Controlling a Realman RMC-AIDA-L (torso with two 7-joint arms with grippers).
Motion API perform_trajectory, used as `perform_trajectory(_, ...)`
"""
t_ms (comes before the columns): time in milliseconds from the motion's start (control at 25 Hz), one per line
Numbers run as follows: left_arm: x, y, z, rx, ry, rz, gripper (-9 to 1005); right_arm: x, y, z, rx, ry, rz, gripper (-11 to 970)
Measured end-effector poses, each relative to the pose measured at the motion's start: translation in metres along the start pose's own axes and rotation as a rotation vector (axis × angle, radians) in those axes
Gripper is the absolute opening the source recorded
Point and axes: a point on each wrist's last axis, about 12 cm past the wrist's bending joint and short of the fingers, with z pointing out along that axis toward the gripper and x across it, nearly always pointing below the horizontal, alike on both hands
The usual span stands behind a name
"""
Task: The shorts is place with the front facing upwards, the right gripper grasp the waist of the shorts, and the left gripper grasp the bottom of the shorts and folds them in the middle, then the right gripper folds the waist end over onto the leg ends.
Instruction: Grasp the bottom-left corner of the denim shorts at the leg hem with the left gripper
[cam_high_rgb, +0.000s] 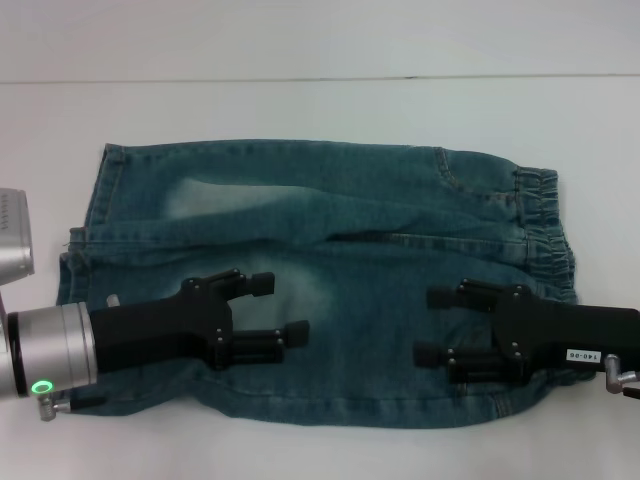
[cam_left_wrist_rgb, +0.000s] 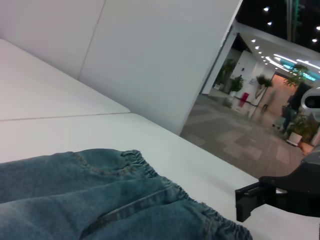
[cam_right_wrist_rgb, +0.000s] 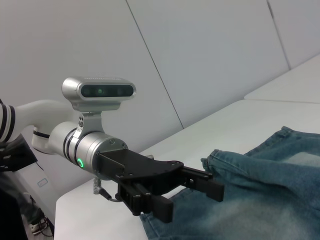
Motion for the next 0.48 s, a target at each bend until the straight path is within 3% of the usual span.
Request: perform_trajectory(480, -0.0008, -0.0013, -0.0024, 0.016, -0.001, 0.0, 939, -0.0029, -0.0008, 0.0026, -0.006, -0.002, -0.006, 946)
